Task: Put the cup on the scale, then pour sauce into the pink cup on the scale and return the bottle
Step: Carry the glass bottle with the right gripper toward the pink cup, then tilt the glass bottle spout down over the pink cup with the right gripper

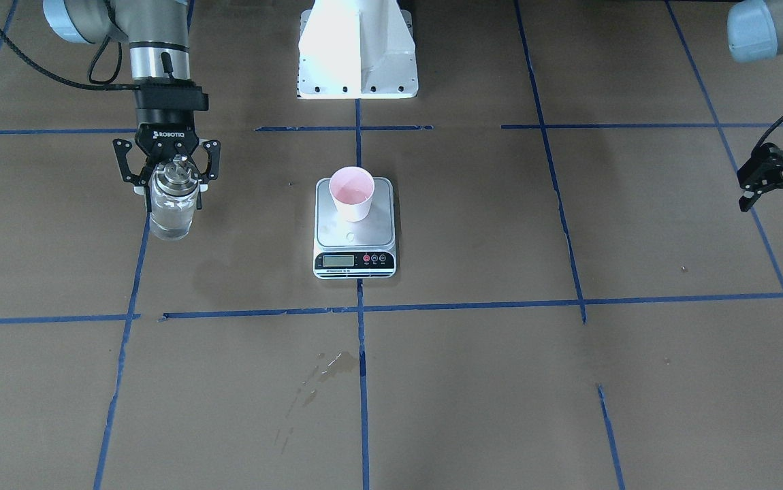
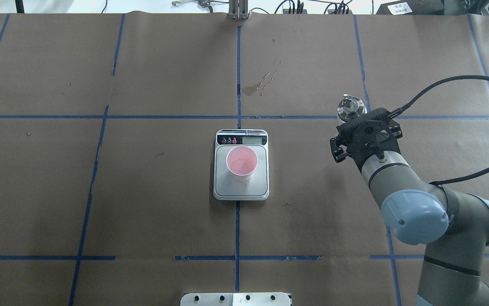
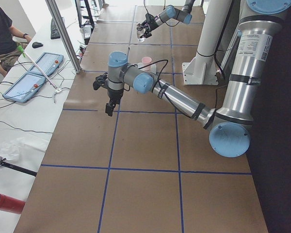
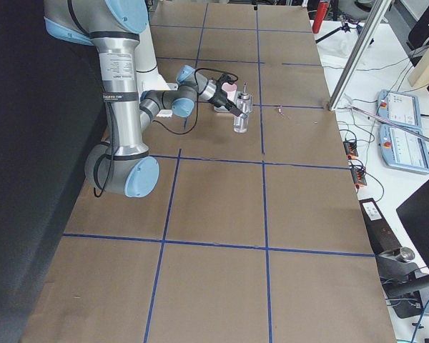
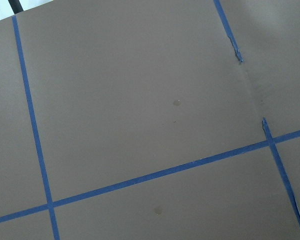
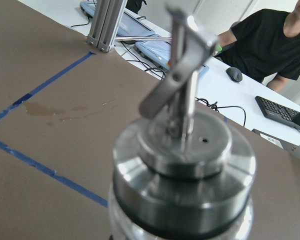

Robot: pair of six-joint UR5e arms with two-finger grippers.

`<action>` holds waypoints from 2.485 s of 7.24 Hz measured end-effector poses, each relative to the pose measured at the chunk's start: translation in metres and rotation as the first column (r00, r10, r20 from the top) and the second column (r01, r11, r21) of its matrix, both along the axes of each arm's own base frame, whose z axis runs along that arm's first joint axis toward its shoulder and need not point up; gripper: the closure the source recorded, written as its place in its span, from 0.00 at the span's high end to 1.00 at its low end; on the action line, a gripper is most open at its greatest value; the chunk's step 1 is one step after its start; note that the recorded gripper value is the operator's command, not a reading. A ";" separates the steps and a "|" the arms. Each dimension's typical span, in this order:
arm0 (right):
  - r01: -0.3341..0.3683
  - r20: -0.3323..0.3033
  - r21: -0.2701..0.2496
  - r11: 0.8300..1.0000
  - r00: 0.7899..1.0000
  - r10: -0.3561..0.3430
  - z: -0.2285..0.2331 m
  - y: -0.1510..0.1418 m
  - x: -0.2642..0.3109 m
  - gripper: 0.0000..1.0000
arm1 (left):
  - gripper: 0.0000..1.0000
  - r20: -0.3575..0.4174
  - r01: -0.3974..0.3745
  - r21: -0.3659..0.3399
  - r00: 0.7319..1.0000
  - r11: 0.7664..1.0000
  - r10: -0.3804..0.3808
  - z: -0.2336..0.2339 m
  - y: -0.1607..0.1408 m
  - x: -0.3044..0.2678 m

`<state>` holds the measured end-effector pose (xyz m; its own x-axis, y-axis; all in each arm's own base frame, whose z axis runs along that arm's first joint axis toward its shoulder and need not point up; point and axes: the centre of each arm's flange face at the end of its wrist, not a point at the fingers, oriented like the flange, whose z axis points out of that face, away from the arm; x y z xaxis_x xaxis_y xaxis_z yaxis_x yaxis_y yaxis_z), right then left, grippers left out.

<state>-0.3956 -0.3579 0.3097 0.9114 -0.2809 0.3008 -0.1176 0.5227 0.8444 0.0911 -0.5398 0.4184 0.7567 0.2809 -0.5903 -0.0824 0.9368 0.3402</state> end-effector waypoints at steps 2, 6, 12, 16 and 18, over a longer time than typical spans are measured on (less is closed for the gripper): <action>0.049 -0.110 0.108 0.993 0.993 -0.037 -0.025 0.006 -0.019 0.00 | 1.00 0.041 -0.069 0.051 0.997 0.996 0.067 0.021 0.005 -0.022; 0.068 -0.263 0.219 0.973 0.965 -0.008 -0.036 0.025 -0.068 0.00 | 1.00 0.107 -0.039 0.056 0.994 0.998 0.033 0.118 0.026 -0.135; 0.252 -0.729 0.174 0.952 0.683 -0.047 -0.058 0.036 -0.116 0.00 | 1.00 0.106 -0.036 0.090 0.994 0.995 0.026 0.162 0.027 -0.162; 0.303 -0.871 0.143 0.942 0.490 -0.025 -0.069 0.028 -0.130 0.00 | 1.00 0.081 -0.040 0.077 0.996 0.996 0.033 0.168 0.028 -0.161; 0.303 -0.912 0.152 0.941 0.409 0.015 -0.061 0.023 -0.138 0.00 | 1.00 0.072 -0.041 0.073 0.997 0.996 0.036 0.169 0.028 -0.161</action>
